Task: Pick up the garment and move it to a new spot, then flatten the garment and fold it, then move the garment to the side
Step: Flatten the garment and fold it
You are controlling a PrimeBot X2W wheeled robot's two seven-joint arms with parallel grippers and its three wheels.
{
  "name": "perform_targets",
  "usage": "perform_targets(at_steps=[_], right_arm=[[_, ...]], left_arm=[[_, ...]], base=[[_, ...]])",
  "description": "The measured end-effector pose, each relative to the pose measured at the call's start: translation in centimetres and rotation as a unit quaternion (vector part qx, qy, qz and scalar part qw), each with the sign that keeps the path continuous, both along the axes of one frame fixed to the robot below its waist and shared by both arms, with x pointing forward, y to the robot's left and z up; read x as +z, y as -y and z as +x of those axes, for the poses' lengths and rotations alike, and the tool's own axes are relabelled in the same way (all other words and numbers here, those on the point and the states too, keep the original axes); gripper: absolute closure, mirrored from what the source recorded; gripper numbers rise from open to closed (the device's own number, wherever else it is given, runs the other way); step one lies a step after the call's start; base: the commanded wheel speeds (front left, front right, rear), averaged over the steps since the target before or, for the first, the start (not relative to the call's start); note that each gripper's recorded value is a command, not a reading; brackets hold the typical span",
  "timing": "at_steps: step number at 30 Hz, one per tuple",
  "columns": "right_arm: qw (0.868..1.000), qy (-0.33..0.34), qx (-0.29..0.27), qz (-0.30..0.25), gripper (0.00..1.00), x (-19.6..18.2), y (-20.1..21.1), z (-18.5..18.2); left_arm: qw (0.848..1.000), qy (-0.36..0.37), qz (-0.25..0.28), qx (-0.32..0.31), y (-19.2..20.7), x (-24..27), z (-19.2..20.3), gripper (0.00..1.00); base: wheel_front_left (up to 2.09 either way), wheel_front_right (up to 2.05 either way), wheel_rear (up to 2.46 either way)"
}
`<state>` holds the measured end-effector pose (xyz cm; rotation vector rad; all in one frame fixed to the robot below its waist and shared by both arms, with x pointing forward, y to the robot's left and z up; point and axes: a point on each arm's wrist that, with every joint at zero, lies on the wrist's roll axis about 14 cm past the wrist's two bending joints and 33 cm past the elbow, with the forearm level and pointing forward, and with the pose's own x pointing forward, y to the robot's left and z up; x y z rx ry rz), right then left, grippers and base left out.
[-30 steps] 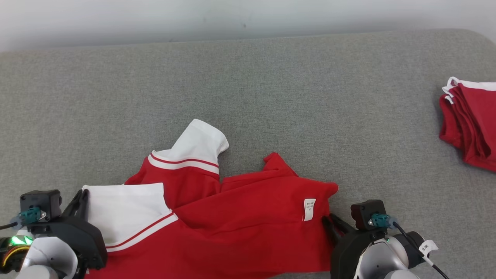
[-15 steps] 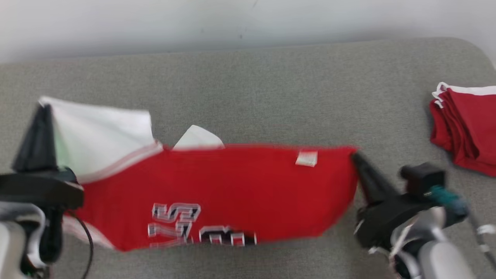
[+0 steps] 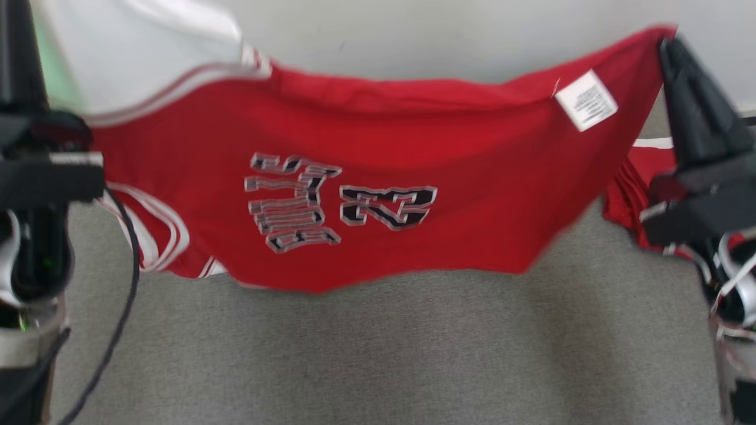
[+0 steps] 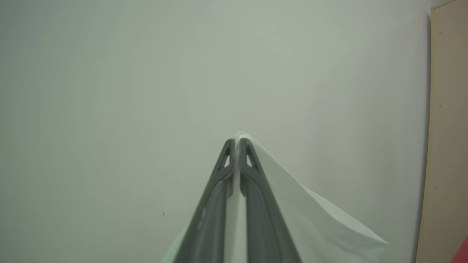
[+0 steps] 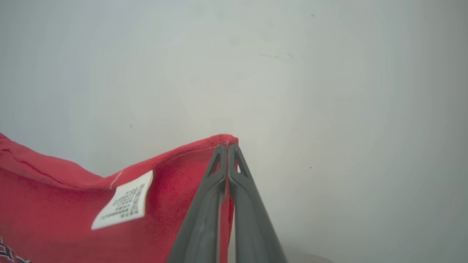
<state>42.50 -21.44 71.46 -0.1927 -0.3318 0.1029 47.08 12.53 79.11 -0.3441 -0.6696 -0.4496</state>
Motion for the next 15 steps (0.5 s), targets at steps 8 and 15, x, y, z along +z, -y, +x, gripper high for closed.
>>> perform_targets(at_steps=[8, 15], right_arm=[[0.997, 0.065, -0.011, -0.044, 1.0, 6.3, 0.6, 0.9], [0.998, -0.015, -0.003, -0.054, 1.0, 2.5, 0.4, 5.7]], left_arm=[[0.997, 0.049, -0.048, -0.037, 2.1, 5.5, 0.3, 1.0], [0.997, -0.001, -0.066, -0.039, 3.8, 4.0, 4.7, 1.0]], base=[[0.0, 0.0, 0.0], [0.0, 0.0, 0.0]])
